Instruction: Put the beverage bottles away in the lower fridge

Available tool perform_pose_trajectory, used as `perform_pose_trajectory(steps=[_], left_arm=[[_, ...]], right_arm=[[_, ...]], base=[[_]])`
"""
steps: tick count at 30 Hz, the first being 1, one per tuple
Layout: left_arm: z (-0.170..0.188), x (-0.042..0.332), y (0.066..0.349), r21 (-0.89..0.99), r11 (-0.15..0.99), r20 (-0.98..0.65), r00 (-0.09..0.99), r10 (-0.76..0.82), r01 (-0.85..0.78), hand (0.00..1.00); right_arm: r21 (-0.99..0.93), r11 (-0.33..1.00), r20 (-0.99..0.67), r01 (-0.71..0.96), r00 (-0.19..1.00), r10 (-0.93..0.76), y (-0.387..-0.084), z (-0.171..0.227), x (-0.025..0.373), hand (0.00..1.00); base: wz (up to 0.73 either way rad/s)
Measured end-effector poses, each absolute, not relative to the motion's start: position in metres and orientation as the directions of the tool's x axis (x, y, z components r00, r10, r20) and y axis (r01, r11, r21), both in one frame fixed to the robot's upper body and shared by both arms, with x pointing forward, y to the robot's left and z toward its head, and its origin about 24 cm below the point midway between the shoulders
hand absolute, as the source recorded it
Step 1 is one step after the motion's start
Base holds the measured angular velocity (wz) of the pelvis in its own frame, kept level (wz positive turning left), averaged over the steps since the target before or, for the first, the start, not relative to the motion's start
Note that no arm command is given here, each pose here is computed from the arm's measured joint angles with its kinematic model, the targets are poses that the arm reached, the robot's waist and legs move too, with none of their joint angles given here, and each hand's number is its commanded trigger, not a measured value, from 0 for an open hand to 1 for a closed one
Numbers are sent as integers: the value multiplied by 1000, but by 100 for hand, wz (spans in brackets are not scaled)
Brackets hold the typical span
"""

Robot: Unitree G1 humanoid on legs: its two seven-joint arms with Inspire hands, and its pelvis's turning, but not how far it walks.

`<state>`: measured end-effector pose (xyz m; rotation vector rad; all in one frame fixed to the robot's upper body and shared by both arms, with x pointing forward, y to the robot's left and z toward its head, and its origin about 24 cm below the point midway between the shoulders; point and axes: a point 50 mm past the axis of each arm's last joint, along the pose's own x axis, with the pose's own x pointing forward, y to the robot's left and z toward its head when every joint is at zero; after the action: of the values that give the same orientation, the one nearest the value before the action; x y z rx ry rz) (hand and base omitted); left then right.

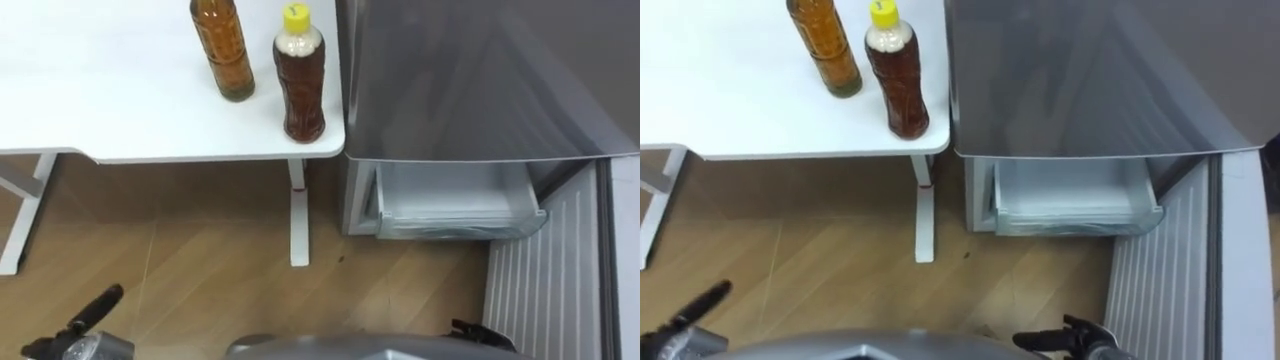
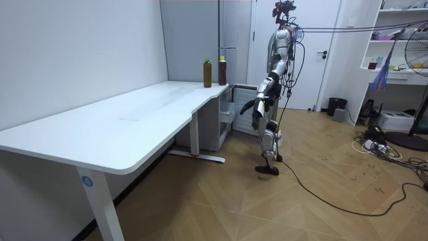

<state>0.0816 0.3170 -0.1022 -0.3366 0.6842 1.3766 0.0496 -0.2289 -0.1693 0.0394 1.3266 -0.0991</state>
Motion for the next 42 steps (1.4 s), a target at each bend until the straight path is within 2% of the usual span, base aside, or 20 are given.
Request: perform_pose_trajectory(steps=[6,14,20,23,30,35,42], left_arm=[[-47,132,320,-12,201,-410,188,893,-980,0],[39,171,311,-183,381,-22,391,920,-906,0],[89,180,299,-314,517,168,490,855,-796,0],[105,187,293,-344,592,237,543,806,-729,0],[112,198,277,-313,752,303,689,658,-581,0],[131,207,253,-282,871,388,782,488,-404,0],[139,219,227,-215,957,417,868,270,-195,0]], right_arm=[[-57,994,-960,88,267,-79,-231,-168,50,0],[-51,996,-954,68,291,-69,-231,-167,51,0],[-35,994,-954,107,291,-65,-232,-168,47,0],[-26,992,-954,122,294,-61,-232,-168,46,0],[9,989,-953,150,302,-37,-232,-168,48,0],[23,989,-951,144,310,-23,-231,-167,50,0],[29,989,-950,144,312,-17,-231,-167,52,0]], base=[[3],[3],[0],[1],[-1],[0],[-3]])
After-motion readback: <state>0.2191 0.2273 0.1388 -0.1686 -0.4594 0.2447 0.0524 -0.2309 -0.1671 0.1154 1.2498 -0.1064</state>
